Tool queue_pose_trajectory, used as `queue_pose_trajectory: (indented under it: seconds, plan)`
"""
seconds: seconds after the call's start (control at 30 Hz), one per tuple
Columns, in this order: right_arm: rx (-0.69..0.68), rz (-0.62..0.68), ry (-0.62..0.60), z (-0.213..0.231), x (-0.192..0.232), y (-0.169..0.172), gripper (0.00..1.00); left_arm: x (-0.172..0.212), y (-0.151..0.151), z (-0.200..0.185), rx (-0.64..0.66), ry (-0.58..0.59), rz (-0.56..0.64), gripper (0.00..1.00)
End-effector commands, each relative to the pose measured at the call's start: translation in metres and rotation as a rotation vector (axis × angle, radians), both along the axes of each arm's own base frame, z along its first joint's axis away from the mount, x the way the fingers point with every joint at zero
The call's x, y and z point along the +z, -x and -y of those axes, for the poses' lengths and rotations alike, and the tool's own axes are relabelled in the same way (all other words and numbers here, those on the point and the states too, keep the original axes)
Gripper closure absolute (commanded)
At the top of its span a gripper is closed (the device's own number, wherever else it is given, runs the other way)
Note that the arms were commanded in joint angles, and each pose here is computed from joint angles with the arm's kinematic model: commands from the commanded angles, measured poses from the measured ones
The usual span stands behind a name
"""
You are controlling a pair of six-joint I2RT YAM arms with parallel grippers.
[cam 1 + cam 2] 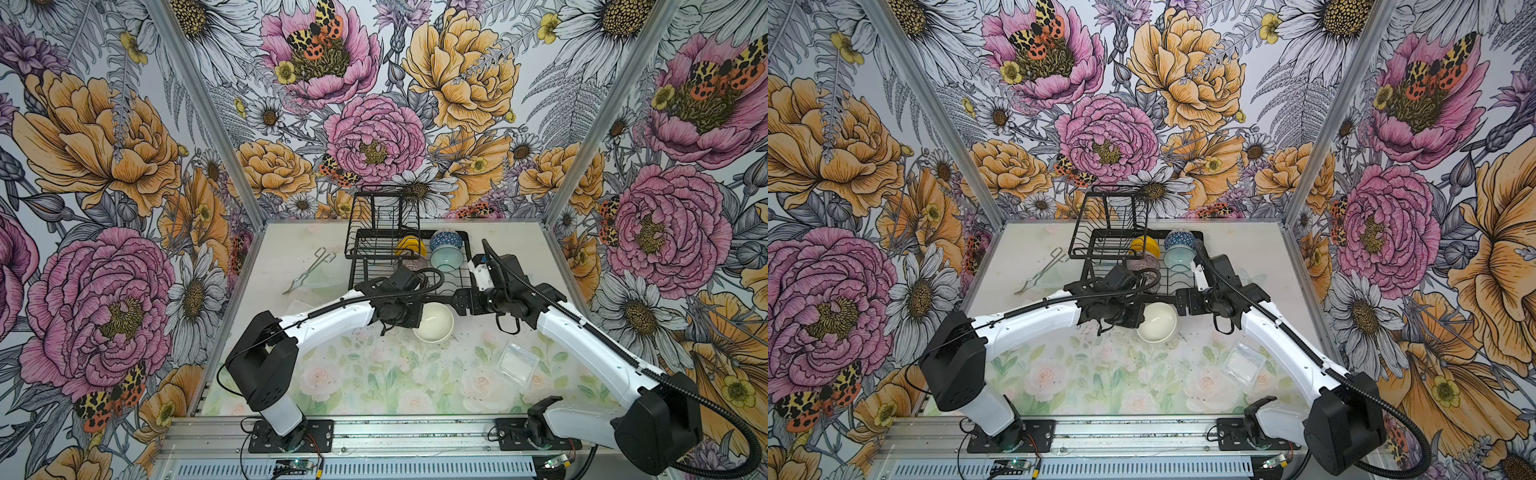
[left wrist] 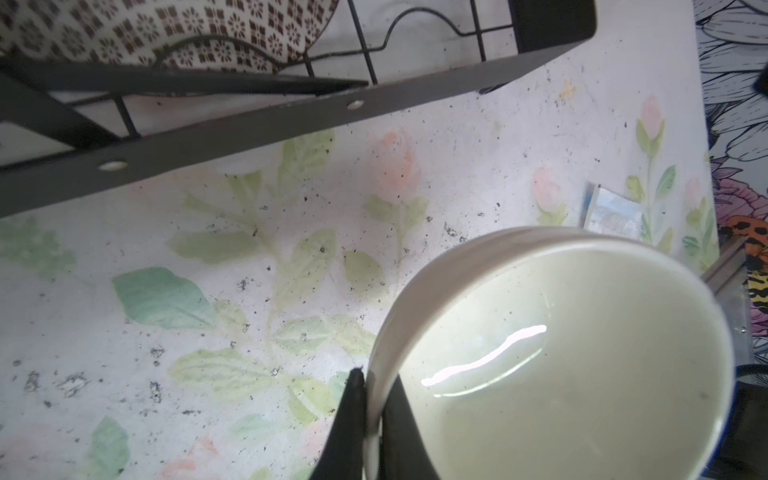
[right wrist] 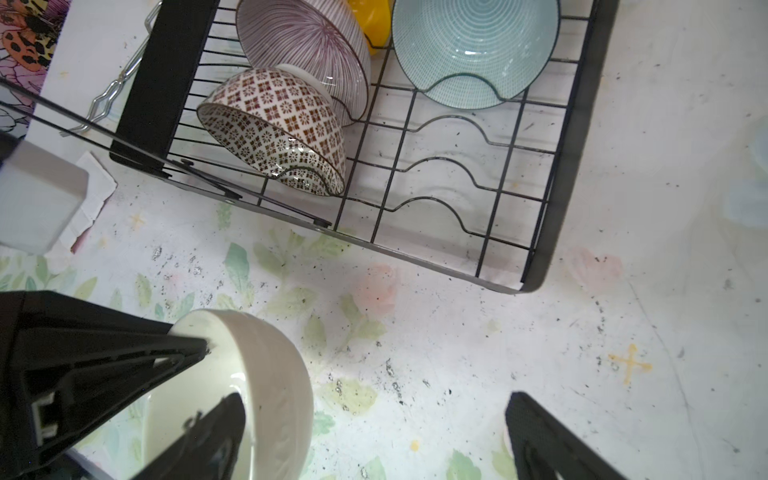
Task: Load the bowls into the dish rack
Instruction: 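Grip the cream bowl rim with the left gripper and tilt it up, then bring the right gripper to the cream bowl rim held by the left gripper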
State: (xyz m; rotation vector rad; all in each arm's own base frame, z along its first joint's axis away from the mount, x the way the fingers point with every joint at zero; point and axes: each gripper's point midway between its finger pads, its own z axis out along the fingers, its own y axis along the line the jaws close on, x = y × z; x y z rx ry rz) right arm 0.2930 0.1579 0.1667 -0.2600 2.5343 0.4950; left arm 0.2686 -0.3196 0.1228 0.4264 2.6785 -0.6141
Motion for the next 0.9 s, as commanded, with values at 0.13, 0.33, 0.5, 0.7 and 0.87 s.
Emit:
queue_pose_trajectory:
  seconds: [0.13,0.33,0.5,0.7,0.87]
  plan:
    - [0.078,0.049,-0.094,-0.021,0.033,0.001,0.05,0.035,-0.023,0.003,0.012,0.026,0.113,1.00]
    - [0.086,0.021,-0.091,-0.025,0.026,0.001,0.21,0.044,-0.031,0.001,0.015,0.034,0.136,1.00]
    - [0.096,0.005,-0.083,-0.031,0.020,-0.001,0.30,0.046,-0.034,0.000,0.019,0.035,0.145,1.00]
    - [0.114,-0.024,-0.072,-0.041,0.011,-0.001,0.34,0.046,-0.034,0.001,0.018,0.035,0.143,1.00]
    - [0.130,-0.040,-0.064,-0.049,0.006,-0.001,0.40,0.045,-0.034,0.000,0.016,0.033,0.143,1.00]
